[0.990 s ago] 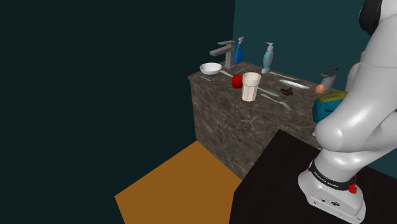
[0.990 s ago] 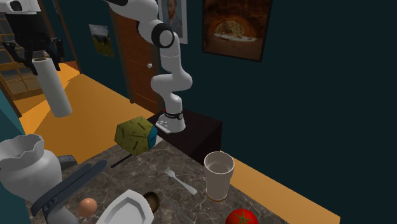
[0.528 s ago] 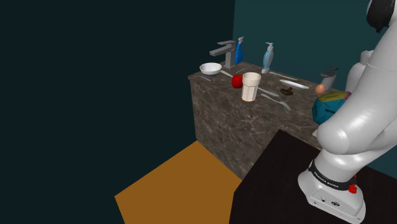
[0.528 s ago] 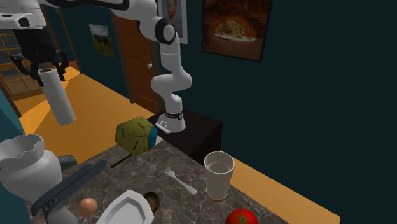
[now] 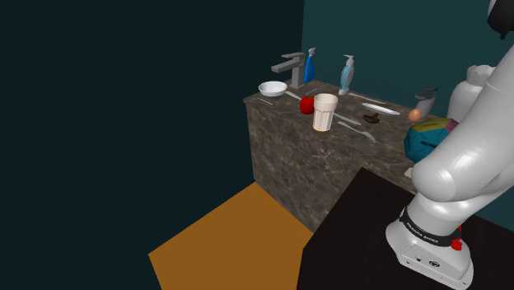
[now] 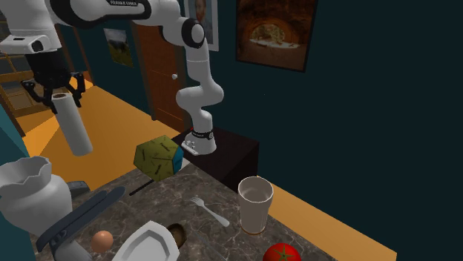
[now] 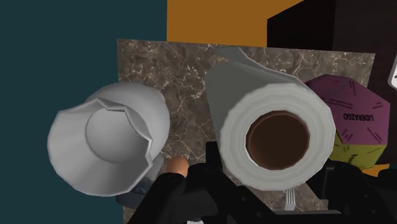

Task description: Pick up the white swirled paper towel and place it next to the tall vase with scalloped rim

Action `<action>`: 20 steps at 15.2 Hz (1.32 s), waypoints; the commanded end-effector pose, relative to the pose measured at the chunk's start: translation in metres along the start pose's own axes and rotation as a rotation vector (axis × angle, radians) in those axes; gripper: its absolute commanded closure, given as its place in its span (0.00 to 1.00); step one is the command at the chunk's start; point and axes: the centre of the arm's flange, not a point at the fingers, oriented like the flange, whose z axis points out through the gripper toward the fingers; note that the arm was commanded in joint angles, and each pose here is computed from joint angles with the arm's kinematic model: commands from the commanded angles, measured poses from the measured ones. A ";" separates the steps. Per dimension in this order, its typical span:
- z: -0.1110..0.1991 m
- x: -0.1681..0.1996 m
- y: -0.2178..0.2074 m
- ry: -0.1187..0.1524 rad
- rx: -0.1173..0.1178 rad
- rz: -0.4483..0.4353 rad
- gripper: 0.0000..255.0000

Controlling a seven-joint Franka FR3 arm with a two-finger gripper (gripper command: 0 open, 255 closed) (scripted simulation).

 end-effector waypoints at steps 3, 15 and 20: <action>0.021 0.000 0.000 0.000 -0.001 0.000 1.00; 0.084 0.001 -0.001 0.000 -0.001 0.000 1.00; 0.111 0.002 -0.001 0.000 -0.001 0.000 1.00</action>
